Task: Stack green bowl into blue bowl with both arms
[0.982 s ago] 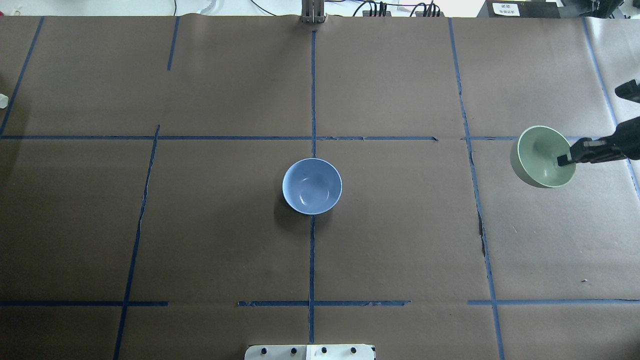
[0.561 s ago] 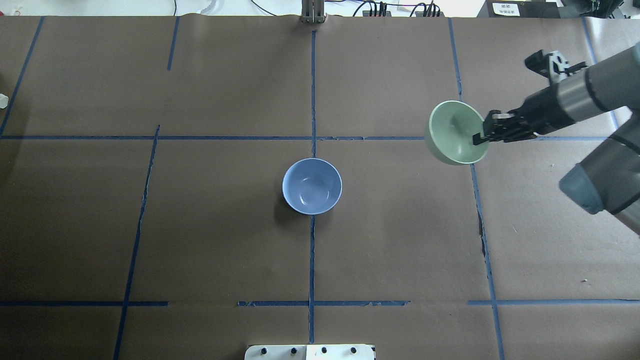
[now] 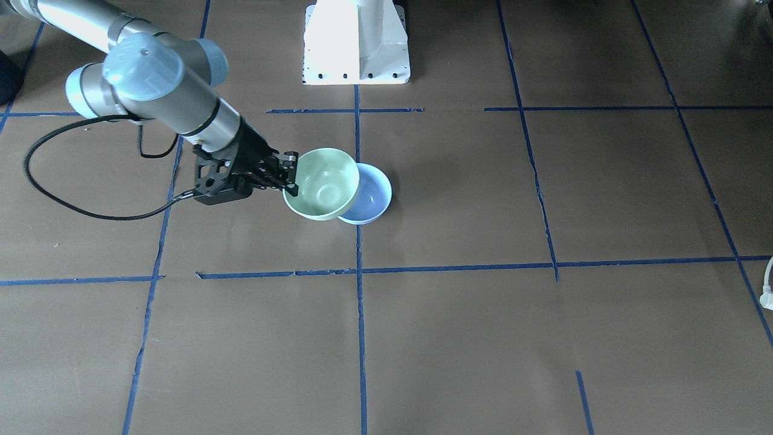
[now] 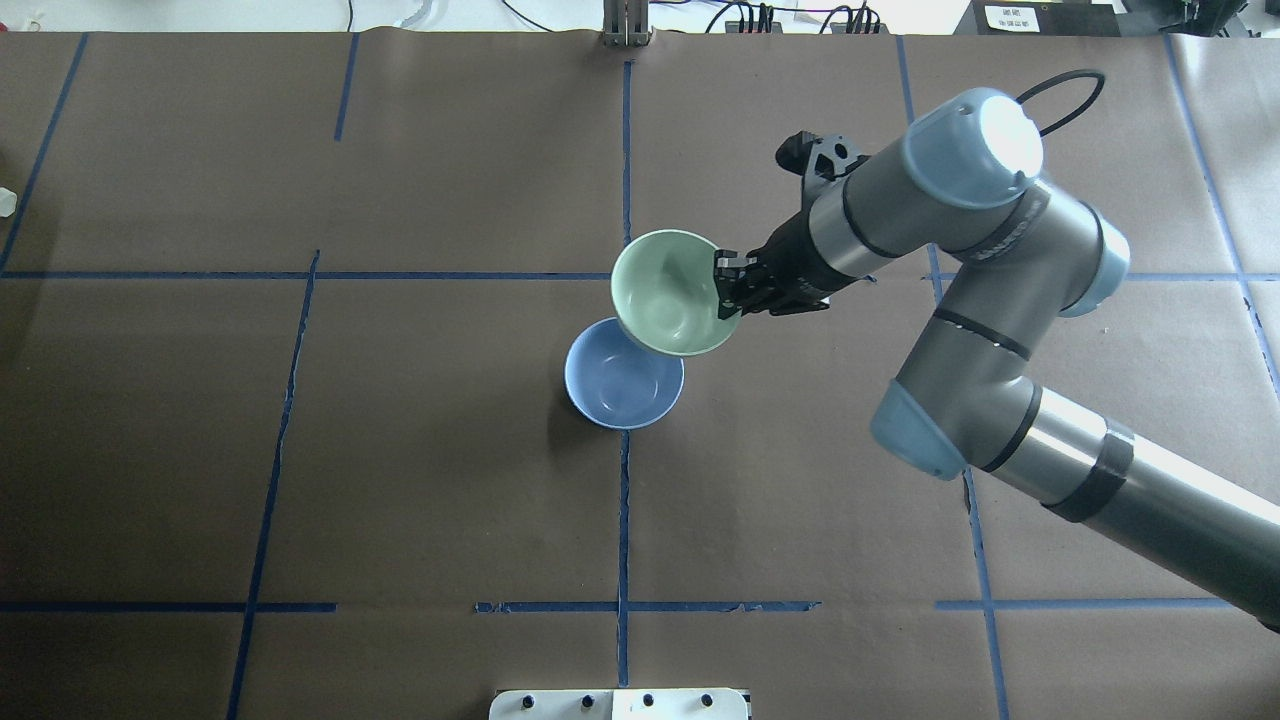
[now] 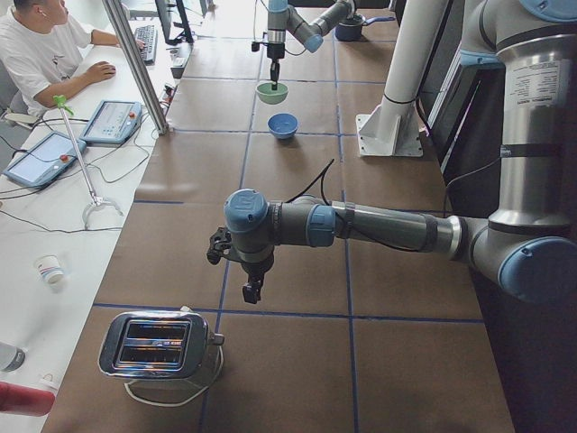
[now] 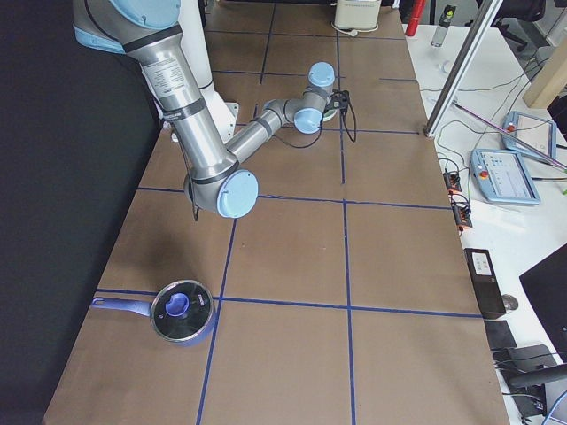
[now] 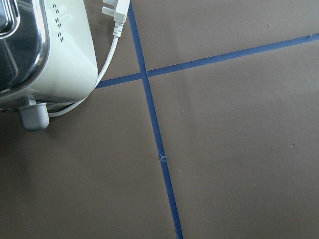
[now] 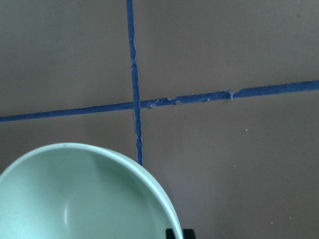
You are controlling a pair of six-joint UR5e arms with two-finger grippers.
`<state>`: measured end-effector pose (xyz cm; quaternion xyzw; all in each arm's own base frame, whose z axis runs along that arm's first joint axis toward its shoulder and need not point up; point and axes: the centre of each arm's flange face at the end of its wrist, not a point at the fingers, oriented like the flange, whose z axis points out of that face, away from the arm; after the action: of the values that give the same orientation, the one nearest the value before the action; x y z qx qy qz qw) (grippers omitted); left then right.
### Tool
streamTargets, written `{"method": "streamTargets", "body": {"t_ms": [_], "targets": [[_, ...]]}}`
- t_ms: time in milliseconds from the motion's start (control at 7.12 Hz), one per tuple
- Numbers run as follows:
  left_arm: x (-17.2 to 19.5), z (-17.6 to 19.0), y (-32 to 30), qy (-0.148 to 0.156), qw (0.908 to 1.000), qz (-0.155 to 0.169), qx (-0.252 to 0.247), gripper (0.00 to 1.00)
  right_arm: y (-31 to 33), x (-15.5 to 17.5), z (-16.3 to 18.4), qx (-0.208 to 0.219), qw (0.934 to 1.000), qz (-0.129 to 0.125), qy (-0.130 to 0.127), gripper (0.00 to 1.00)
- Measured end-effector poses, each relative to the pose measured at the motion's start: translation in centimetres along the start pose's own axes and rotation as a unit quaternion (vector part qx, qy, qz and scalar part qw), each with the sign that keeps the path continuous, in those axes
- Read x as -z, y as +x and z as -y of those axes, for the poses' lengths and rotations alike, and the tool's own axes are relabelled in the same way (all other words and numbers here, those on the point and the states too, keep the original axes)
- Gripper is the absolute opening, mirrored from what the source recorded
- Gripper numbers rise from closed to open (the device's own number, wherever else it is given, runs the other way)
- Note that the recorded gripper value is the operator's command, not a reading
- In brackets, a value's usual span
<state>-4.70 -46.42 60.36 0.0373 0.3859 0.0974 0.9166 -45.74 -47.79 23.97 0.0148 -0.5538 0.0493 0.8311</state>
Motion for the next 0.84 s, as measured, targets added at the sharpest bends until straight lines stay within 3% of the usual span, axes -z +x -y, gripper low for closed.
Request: {"method": "streamTargets", "body": {"t_ms": [842], "targets": [[0.0, 0.1, 0.1, 0.000, 1.0000, -0.001, 0.008, 1.00, -3.3, -5.2, -5.1, -0.016, 0.9989, -0.044, -0.001, 0.03]]}}
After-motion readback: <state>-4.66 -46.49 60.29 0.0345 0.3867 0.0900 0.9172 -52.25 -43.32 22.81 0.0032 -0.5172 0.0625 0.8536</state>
